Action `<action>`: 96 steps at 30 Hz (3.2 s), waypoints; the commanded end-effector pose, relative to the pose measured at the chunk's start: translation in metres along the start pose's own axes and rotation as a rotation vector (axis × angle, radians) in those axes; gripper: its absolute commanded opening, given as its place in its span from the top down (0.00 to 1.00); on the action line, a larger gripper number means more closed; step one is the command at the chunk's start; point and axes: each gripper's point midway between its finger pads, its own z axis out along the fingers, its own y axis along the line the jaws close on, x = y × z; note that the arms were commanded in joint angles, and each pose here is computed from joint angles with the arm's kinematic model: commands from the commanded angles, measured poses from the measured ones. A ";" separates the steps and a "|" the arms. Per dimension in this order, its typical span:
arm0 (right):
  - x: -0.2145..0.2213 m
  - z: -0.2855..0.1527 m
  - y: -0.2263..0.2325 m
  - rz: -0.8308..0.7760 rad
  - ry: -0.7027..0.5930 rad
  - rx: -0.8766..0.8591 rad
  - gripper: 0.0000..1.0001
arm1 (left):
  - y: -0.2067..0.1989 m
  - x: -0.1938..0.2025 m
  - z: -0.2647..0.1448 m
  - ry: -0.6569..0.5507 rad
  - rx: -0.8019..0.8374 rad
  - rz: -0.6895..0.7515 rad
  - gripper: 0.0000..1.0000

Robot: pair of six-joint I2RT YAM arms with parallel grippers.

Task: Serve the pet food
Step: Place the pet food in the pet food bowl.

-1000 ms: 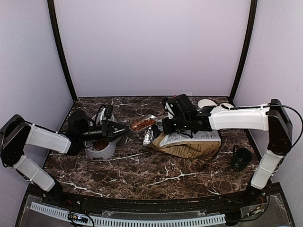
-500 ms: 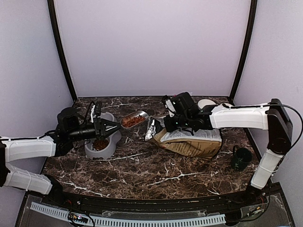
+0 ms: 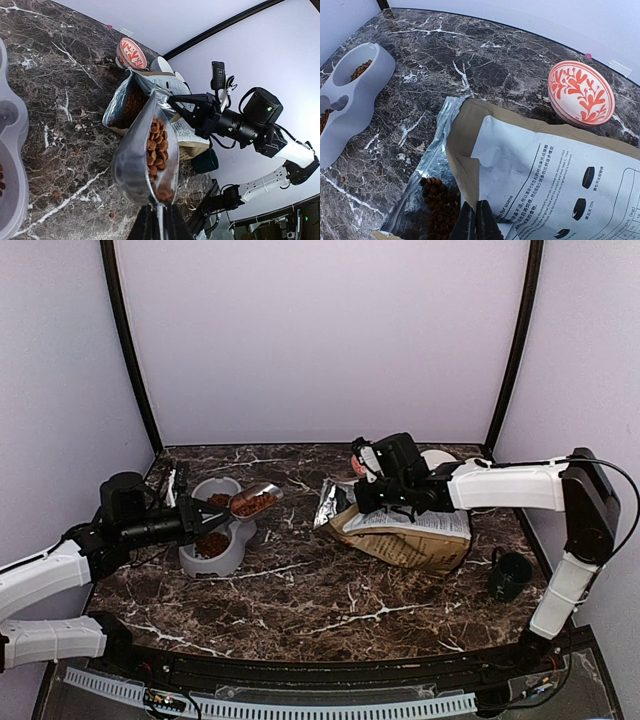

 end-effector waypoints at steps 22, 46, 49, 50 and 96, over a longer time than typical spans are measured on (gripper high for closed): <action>-0.031 -0.022 -0.008 0.018 -0.113 -0.005 1.00 | 0.033 -0.008 -0.057 -0.124 -0.295 -0.022 1.00; -0.030 -0.022 -0.012 0.011 -0.111 0.016 1.00 | 0.065 -0.006 -0.098 -0.241 -0.482 -0.071 1.00; -0.031 -0.022 -0.012 0.012 -0.114 0.015 1.00 | 0.068 -0.006 -0.100 -0.243 -0.503 -0.076 1.00; -0.031 -0.022 -0.011 0.011 -0.112 0.013 1.00 | 0.069 -0.005 -0.101 -0.240 -0.508 -0.078 1.00; -0.025 -0.029 -0.015 0.008 -0.120 0.023 1.00 | 0.085 -0.002 -0.102 -0.139 -0.658 -0.047 1.00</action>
